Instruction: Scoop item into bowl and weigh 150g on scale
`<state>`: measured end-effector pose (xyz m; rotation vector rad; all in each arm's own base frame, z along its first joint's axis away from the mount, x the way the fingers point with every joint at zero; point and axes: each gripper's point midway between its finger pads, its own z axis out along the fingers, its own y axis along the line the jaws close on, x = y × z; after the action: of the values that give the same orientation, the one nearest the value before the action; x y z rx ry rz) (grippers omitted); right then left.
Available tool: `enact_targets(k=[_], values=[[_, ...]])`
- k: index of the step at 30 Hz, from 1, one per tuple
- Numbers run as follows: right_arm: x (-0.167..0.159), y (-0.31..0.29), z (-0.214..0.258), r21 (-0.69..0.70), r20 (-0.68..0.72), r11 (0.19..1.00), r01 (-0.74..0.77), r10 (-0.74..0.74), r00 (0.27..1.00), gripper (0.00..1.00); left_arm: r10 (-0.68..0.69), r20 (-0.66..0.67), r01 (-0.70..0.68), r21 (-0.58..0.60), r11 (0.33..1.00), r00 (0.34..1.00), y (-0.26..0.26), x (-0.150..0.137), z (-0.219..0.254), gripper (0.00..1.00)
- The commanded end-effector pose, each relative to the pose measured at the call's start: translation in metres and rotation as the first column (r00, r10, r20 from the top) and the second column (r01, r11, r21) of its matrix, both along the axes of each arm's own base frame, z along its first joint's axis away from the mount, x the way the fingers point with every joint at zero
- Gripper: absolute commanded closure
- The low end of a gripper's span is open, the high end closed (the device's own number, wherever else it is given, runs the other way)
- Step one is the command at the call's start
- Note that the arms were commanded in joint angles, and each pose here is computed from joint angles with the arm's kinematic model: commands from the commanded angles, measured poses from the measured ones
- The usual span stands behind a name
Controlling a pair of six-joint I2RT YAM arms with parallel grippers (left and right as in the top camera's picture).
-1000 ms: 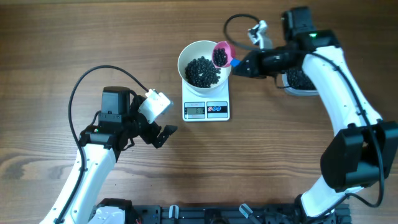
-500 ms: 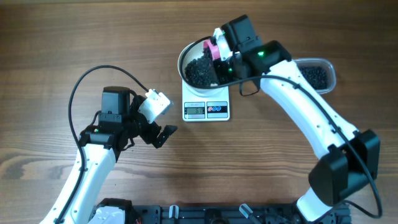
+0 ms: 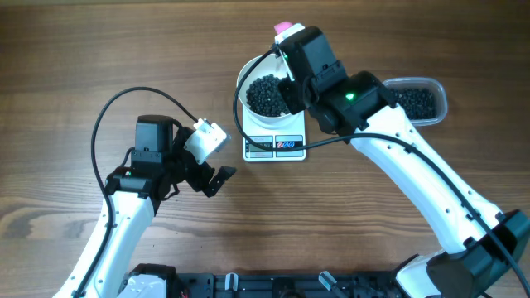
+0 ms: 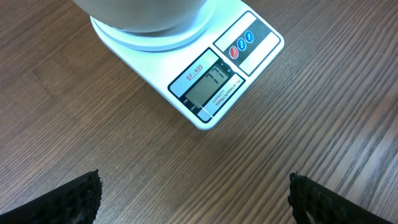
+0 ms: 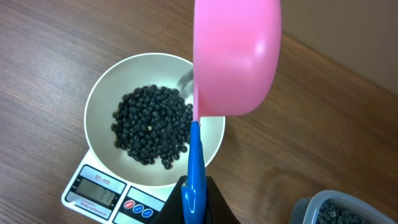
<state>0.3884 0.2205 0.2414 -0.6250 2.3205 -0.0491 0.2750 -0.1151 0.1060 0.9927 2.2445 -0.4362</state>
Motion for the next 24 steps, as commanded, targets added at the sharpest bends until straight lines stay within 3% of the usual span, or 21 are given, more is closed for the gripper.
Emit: enact_targets(k=[1, 10, 16, 20, 24], values=[[-0.001, -0.001, 0.031, 0.014, 0.077, 1.0, -0.007, 0.006, 0.997, 0.96, -0.03, 0.009, 0.03, -0.008, 1.0, 1.0, -0.004, -0.004, 0.0, 0.0], [-0.005, -0.012, 0.064, 0.095, 0.137, 0.995, 0.0, -0.013, 0.99, 0.96, -0.03, 0.009, 0.03, -0.008, 1.0, 1.0, -0.004, -0.004, 0.0, 0.0], [-0.004, -0.068, 0.086, 0.222, 0.103, 0.973, 0.066, -0.091, 0.99, 0.96, -0.03, 0.009, 0.03, -0.008, 1.0, 1.0, -0.004, -0.004, 0.0, 0.0], [-0.008, -0.139, 0.084, 0.223, 0.04, 0.949, 0.222, -0.237, 0.971, 0.96, -0.03, 0.009, 0.03, -0.008, 1.0, 0.999, -0.004, -0.004, 0.0, 0.0], [-0.013, -0.223, 0.062, 0.183, -0.056, 0.875, 0.448, -0.446, 0.893, 0.96, -0.03, 0.009, 0.03, -0.008, 1.0, 0.999, -0.004, -0.004, 0.0, 0.0]])
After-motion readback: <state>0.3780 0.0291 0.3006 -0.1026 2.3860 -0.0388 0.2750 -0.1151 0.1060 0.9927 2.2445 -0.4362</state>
